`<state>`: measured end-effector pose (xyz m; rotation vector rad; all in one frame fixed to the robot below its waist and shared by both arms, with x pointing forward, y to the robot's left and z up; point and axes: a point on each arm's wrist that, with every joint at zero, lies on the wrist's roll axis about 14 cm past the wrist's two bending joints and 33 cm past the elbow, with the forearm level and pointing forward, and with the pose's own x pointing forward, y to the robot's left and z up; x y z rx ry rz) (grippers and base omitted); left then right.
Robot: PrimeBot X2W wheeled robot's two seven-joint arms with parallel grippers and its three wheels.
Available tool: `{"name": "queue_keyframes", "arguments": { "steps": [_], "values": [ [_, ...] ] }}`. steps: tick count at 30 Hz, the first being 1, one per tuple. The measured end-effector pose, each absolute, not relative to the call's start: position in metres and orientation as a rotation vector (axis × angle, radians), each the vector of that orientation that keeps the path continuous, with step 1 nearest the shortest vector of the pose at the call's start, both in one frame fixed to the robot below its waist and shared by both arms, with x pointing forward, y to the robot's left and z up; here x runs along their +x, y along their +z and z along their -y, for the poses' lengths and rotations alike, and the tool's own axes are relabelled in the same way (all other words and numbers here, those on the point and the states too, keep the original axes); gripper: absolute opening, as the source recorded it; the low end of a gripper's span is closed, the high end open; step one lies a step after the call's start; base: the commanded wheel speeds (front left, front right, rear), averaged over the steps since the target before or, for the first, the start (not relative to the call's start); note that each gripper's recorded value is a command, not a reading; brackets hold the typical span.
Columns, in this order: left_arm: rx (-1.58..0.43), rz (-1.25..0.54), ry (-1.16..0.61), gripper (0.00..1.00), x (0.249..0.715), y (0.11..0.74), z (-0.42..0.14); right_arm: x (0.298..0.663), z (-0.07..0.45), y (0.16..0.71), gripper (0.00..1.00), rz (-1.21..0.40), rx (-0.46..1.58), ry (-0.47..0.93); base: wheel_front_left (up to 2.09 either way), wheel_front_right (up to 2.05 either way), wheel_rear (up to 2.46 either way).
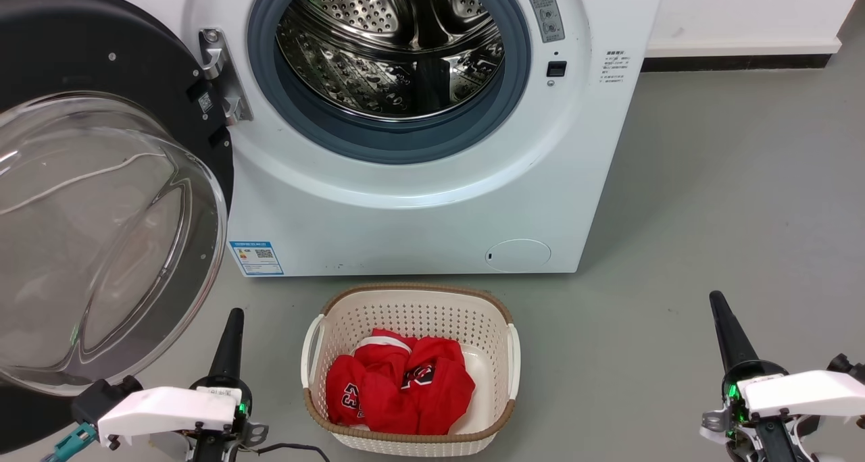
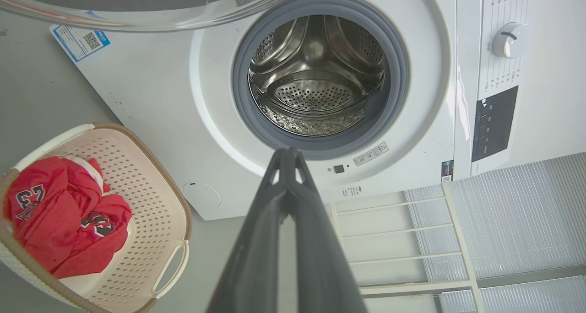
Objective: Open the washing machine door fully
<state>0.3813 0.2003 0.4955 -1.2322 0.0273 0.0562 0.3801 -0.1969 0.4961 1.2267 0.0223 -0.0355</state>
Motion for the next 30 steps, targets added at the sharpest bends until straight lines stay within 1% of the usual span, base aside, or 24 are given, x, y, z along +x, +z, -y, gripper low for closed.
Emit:
{"name": "queue_keyframes", "arguments": {
  "steps": [30],
  "values": [
    [-1.481,-0.020,0.024,0.00,0.3855,0.5004,-0.1991,0.3849,0.1993,0.5008,0.00,-0.017,1.474,-0.019,0.00,0.00,0.00]
  ]
}}
